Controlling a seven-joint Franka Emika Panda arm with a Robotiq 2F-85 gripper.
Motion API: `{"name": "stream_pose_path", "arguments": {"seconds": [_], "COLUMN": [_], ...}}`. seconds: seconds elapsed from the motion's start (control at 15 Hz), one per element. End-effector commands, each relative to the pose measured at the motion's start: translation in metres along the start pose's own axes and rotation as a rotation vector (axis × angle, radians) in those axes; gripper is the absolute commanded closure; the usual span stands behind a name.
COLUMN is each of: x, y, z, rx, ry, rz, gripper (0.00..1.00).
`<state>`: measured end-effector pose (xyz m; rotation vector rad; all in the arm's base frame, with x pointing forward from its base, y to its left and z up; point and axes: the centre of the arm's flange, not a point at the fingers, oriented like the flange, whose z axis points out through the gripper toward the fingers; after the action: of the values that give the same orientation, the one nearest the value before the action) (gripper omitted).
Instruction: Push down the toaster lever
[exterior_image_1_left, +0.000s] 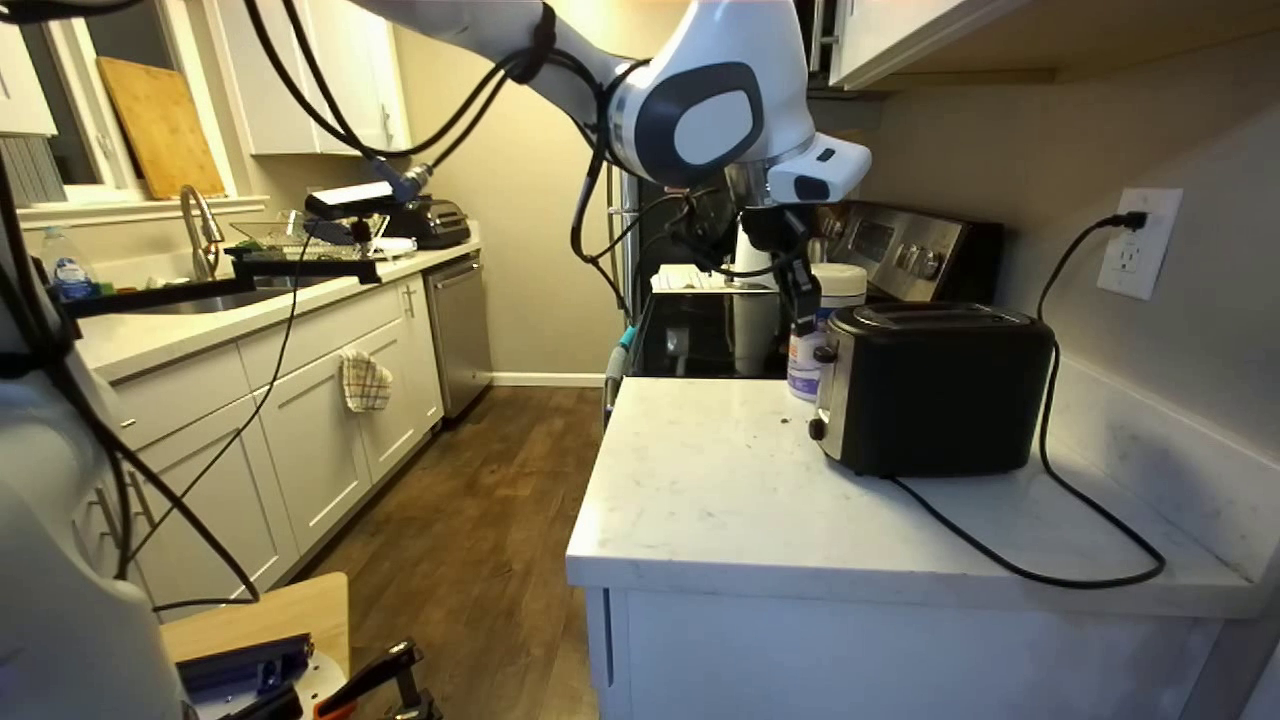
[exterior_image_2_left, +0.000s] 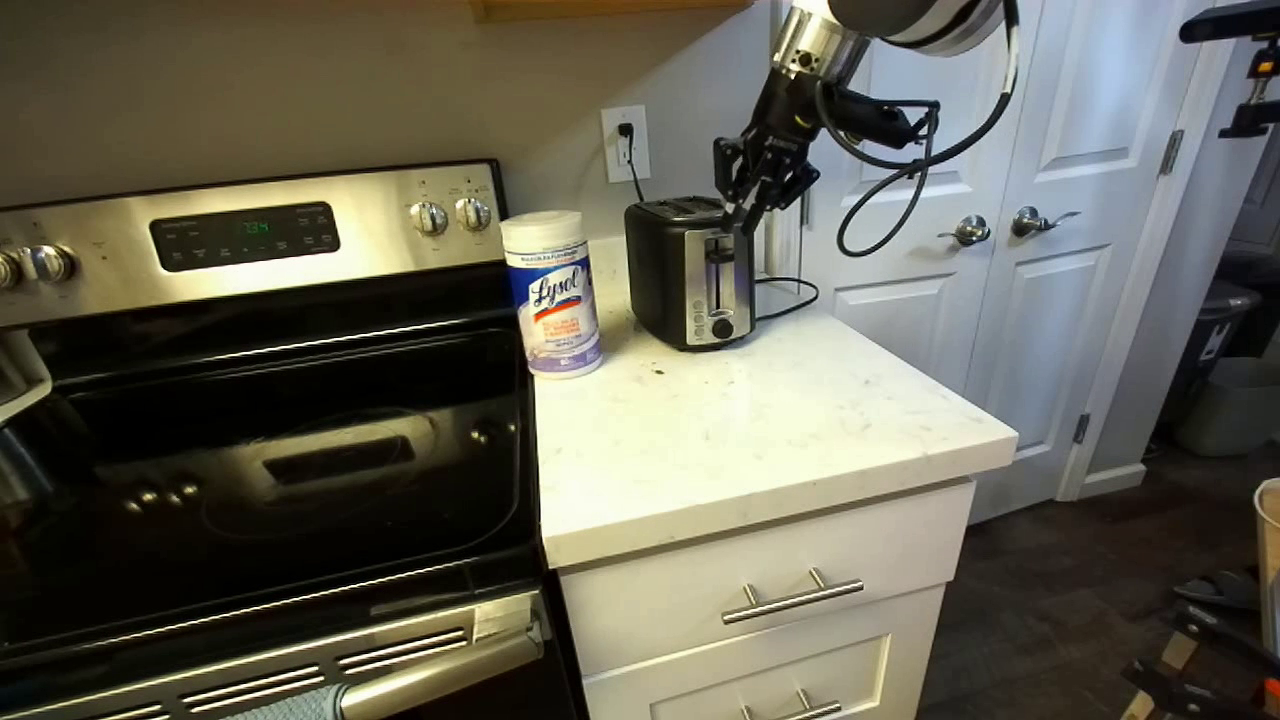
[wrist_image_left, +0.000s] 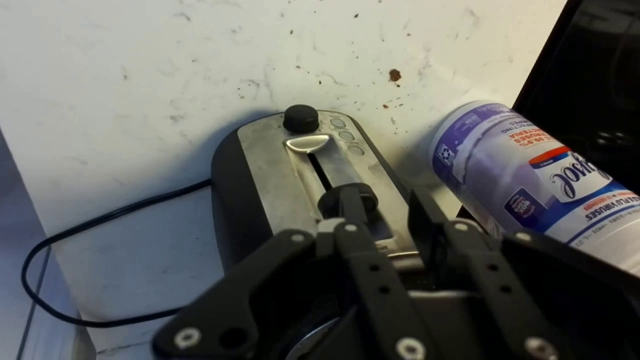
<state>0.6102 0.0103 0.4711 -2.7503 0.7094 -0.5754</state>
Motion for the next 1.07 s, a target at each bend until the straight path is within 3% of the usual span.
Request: {"name": "stream_pose_path", "arguments": {"seconds": [0.0,1.0], "x": [0.015,0.030], "y": [-0.009,0.003], "z": [0.009,0.067], "rx": [-0.001,-0.044], "ry": [-0.011,-0.073], "rz": [0.039,0.072], "gripper": [0.99,1.00]}}
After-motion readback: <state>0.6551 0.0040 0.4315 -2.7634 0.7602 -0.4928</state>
